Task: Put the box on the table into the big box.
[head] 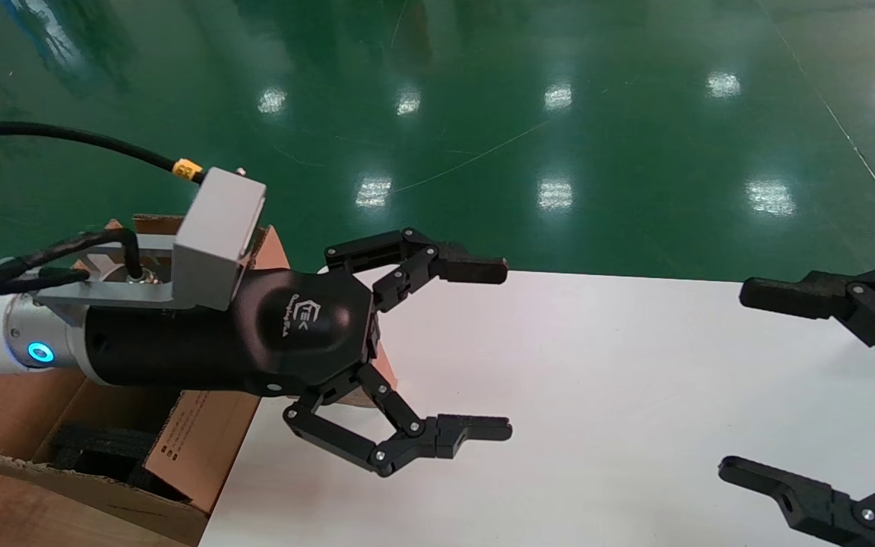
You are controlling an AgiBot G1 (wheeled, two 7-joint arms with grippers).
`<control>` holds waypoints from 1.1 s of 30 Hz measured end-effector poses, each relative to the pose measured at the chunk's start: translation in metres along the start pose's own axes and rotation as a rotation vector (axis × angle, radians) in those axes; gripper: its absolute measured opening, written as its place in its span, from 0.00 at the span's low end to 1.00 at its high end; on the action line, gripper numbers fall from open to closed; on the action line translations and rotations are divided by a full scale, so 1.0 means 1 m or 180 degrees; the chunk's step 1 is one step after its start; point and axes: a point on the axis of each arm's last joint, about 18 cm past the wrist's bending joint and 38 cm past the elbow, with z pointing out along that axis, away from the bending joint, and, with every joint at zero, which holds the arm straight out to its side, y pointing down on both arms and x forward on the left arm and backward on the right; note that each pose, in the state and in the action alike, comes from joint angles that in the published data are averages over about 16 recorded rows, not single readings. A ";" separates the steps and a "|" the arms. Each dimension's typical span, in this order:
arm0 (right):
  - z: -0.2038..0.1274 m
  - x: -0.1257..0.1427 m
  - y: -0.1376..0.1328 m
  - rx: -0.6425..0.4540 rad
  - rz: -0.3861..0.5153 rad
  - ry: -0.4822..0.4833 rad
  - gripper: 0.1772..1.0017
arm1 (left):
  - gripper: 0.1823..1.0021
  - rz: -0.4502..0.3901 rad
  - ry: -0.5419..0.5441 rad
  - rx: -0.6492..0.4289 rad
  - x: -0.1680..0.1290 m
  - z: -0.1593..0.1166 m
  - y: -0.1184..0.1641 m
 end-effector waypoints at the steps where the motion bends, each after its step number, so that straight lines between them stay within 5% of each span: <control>1: 0.000 0.000 0.000 0.0000 0.0000 0.0000 1.00 | 1.00 0.0000 0.0000 0.0000 0.000 0.000 0.000; 33: 0.000 0.000 0.000 0.0000 0.0000 0.0000 1.00 | 1.00 0.0000 0.0000 0.0000 0.000 0.000 0.000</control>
